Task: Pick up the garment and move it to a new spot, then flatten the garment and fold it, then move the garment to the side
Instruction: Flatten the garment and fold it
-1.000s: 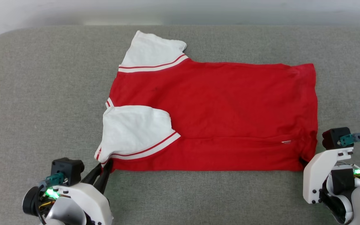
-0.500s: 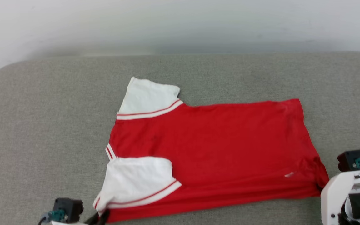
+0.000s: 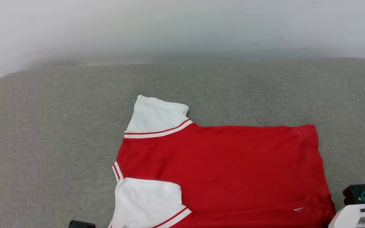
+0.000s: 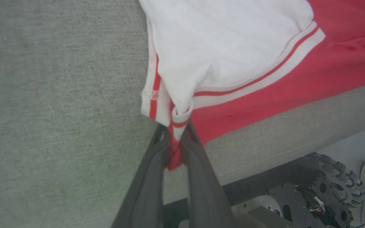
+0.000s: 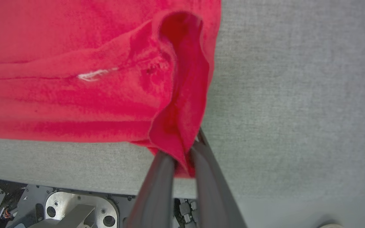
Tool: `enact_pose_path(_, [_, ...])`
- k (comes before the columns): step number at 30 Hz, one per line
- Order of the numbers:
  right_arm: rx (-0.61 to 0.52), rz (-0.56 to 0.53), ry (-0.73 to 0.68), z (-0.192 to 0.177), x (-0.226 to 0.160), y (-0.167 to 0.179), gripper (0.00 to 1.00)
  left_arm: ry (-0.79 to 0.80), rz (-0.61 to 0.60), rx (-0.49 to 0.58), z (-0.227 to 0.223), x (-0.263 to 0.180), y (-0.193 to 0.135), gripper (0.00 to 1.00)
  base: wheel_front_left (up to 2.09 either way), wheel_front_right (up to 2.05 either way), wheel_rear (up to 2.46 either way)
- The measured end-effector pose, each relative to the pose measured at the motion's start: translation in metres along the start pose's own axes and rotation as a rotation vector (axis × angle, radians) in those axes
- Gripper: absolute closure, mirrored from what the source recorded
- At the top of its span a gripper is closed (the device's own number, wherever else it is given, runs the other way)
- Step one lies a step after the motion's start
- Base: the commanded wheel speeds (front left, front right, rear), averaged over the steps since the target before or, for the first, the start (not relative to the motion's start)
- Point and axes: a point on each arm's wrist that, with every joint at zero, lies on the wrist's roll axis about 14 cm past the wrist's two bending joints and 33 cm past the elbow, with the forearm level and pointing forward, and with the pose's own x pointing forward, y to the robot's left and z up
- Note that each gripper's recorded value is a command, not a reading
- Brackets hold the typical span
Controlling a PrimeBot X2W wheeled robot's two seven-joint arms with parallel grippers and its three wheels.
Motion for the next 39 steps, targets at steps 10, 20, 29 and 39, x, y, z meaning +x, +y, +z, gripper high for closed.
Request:
enact_pose_path(10, [-0.021, -0.043, -0.202, 0.045, -0.011, -0.009, 0.00, -0.237, 0.058, 0.053, 0.054, -0.004, 0.015, 0.00, 0.00, 0.00, 0.00])
enact_pose_path(20, [-0.058, -0.006, -0.794, 0.151, -0.074, 0.012, 0.00, -0.775, 0.060, 0.171, 0.165, -0.036, -0.004, 0.00, 0.00, 0.00, 0.00])
enact_pose_path(29, [0.020, 0.060, -1.058, 0.171, -0.097, 0.032, 0.00, -0.950, 0.054, 0.176, 0.200, -0.052, -0.019, 0.00, 0.00, 0.00, 0.00])
enact_pose_path(39, [0.067, 0.089, -1.123, 0.165, -0.091, 0.044, 0.00, -0.981, 0.001, 0.169, 0.204, -0.044, -0.028, 0.00, 0.00, 0.00, 0.00])
